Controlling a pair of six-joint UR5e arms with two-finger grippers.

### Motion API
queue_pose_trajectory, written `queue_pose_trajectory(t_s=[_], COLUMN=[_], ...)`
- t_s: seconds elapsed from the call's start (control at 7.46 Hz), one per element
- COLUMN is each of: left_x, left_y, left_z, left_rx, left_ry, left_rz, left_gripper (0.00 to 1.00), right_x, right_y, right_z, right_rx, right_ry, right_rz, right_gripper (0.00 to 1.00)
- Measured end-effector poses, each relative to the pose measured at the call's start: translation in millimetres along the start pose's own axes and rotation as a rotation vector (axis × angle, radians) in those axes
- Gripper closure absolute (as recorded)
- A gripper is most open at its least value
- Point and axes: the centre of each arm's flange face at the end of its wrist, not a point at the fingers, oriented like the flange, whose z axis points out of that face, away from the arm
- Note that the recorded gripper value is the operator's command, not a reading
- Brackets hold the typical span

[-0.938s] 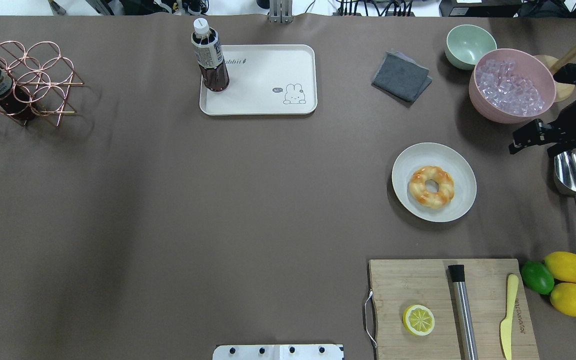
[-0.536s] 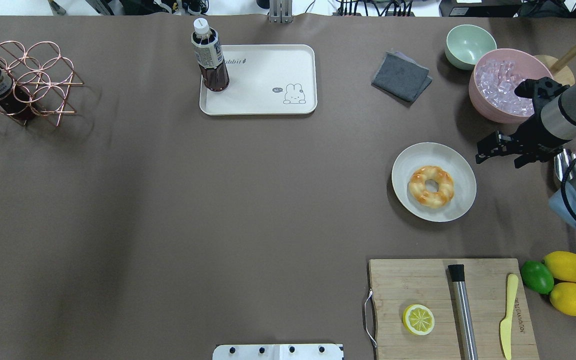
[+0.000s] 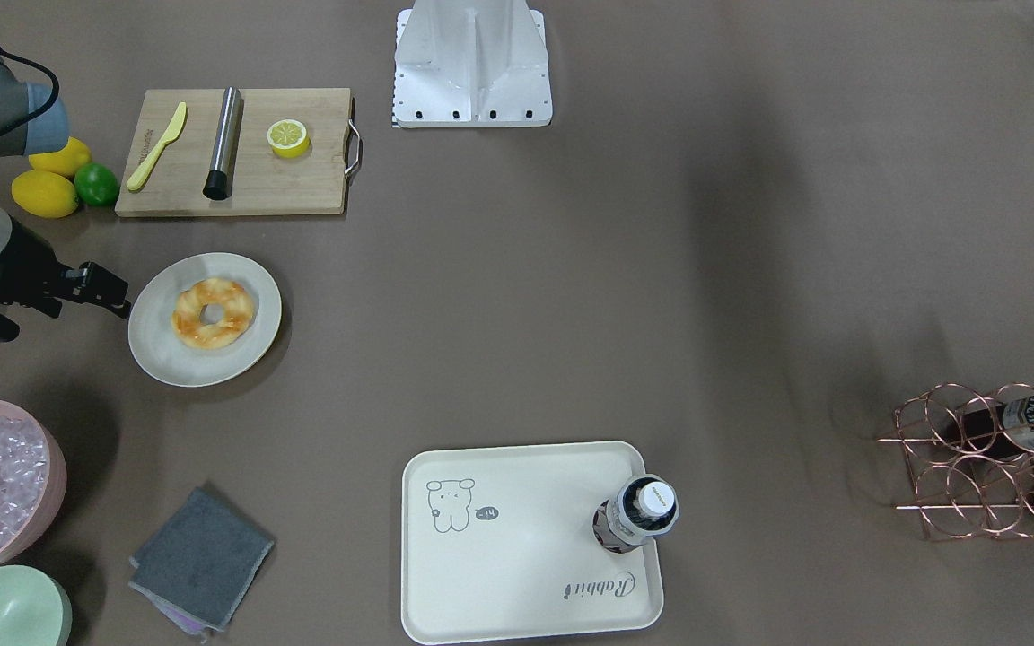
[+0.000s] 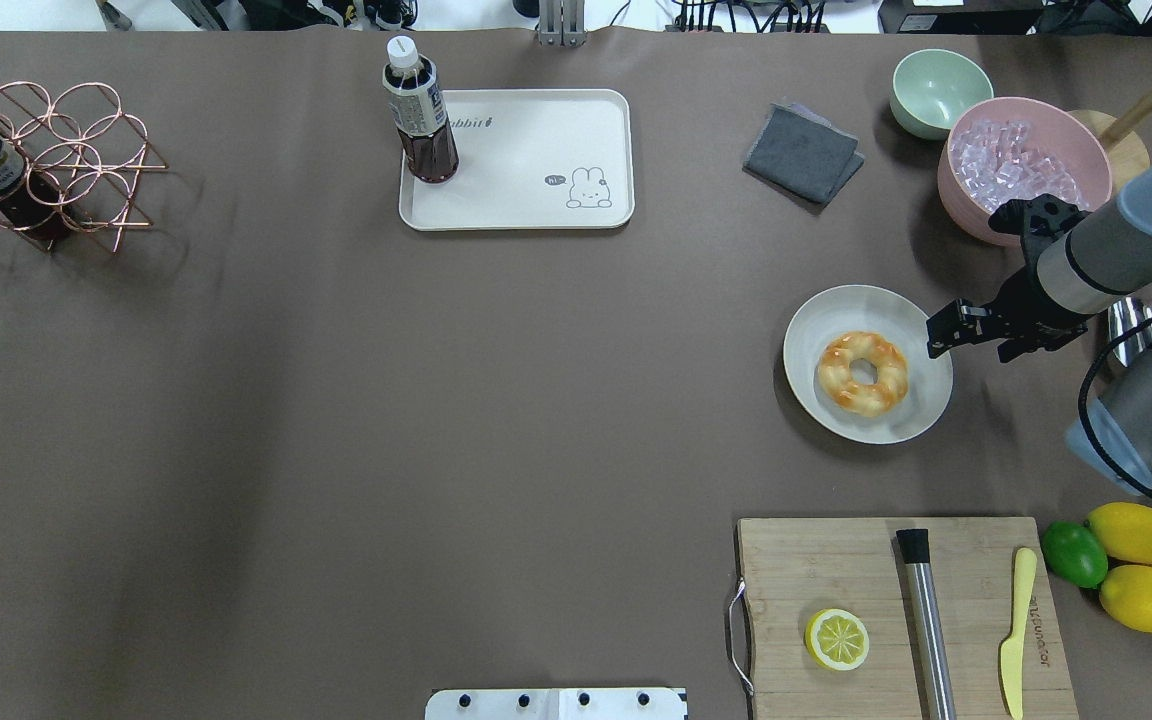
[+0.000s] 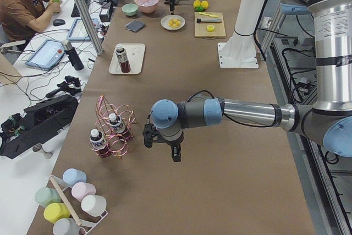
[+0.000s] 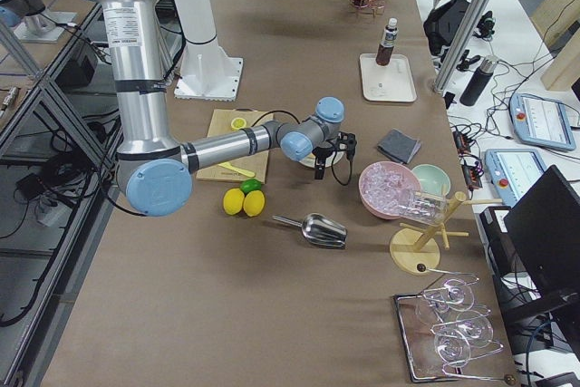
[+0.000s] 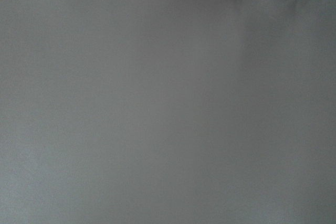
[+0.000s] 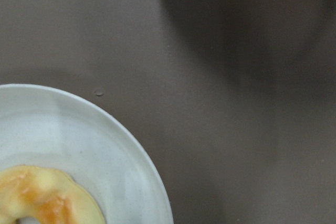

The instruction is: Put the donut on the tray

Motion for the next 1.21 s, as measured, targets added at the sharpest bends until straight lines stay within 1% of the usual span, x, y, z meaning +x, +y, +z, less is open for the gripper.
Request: queue_pose_trajectory(t_s=[0.13, 0.27, 0.4, 0.67, 0.8, 1.21], left_x=[-1, -2, -2, -2, -2, -3], left_y=[0, 0, 0, 0, 0, 0], left_z=[1, 1, 1, 2, 2, 2], left_rx=[-0.002, -0.003, -0.003, -0.004, -0.004, -0.005], left_ry=[0.000, 0.001, 0.001, 0.000, 0.000, 0.000], left_rz=[-0.002, -0.003, -0.004, -0.005, -0.005, -0.005], left_gripper=[0.02, 0.02, 0.02, 0.02, 0.02, 0.02], right_x=[-3, -7, -12, -14, -13, -21], right_y=[1, 0, -1, -7, -7, -8], right_z=[6, 11, 14, 23, 25, 22], right_rx=[-0.004, -0.007, -0.006, -0.001, 0.001, 0.007], right_ry=[0.003, 0.005, 0.007, 0.009, 0.007, -0.010], right_rz=[-0.002, -0.003, -0.002, 0.002, 0.001, -0.012], right_gripper=[0.14, 0.22, 0.49, 0.96, 1.00, 1.00])
